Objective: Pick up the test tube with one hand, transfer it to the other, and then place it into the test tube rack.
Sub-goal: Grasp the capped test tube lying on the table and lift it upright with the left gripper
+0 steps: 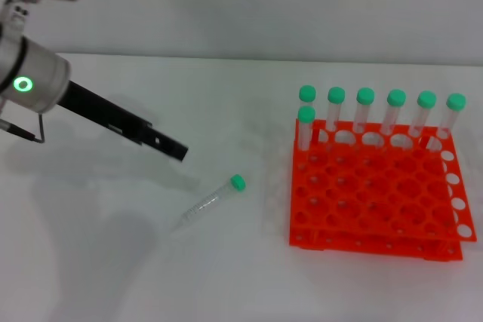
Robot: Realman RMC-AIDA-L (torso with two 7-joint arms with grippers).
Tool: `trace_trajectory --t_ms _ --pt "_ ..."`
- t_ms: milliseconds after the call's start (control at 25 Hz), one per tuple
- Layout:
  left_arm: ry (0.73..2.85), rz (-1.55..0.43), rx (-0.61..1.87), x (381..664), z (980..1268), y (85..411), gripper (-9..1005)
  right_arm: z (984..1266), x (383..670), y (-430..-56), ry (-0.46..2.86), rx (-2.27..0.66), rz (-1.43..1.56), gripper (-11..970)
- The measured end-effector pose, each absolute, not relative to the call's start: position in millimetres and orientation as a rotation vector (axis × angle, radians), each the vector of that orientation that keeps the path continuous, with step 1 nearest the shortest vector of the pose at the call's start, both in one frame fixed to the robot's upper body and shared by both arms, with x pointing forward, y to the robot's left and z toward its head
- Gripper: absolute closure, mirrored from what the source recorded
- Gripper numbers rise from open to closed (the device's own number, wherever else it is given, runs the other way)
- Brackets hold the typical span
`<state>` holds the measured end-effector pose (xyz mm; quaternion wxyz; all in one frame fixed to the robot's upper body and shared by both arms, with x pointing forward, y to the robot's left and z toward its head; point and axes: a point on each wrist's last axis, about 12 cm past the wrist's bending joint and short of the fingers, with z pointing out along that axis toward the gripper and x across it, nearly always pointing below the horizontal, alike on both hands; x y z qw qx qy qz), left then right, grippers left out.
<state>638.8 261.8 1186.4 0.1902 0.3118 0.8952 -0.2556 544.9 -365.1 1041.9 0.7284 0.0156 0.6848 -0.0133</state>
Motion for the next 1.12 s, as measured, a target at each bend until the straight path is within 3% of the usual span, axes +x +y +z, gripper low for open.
trace_trajectory --t_ms 440,1120 --pt "2.782 -0.440 0.974 647.5 1161.1 207.2 103 1043.0 547.3 -364.2 1.508 0.034 -0.027 90" --pt "2.836 -0.232 1.181 646.6 1140.4 164.8 107 1040.3 544.9 -363.4 1.517 0.040 -0.024 90"
